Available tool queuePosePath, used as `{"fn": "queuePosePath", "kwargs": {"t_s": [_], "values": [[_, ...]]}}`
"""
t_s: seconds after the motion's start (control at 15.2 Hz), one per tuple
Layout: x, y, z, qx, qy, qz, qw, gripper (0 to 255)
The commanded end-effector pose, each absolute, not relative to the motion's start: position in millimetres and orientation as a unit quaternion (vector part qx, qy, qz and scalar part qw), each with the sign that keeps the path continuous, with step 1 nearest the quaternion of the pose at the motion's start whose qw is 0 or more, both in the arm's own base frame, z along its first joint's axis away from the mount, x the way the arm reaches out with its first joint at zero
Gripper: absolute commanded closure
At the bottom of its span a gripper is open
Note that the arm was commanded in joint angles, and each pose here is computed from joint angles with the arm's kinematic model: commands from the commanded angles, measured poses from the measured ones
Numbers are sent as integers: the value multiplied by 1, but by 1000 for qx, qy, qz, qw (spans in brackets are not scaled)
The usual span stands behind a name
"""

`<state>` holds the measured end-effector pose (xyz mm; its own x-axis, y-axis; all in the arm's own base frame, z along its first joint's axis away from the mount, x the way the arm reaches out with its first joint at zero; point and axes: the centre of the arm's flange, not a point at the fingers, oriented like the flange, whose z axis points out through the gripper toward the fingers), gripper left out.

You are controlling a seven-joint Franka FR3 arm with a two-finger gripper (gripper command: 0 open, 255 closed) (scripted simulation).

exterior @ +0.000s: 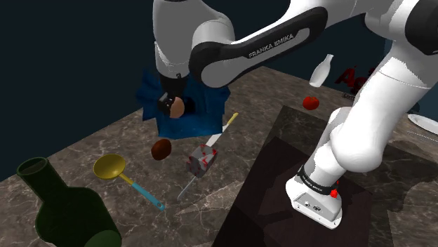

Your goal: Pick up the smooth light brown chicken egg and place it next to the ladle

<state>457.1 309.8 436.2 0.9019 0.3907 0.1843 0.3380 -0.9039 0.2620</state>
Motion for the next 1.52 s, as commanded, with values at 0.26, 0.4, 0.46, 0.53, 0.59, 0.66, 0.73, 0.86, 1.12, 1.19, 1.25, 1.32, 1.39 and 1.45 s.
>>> {"fn": "queuePosePath", "kwargs": {"t_s": [0.26,0.4,0.46,0.53,0.59,0.66,0.73,0.86,1.12,1.19,1.25,1.32,1.39,1.45], "values": [[442,390,439,969,187,117,112,255],[437,416,439,969,187,117,112,255],[435,429,439,969,187,117,112,255],[433,442,439,969,187,117,112,255],[430,455,439,969,187,117,112,255],[428,468,439,969,187,117,112,255],[426,481,439,969,187,117,112,255],[421,507,439,969,187,117,112,255],[411,559,439,969,187,117,112,255],[409,572,439,969,187,117,112,255],[407,585,439,969,187,117,112,255],[404,598,439,969,187,117,112,255],[402,611,439,969,187,117,112,255],[399,624,439,969,187,117,112,255]]}}
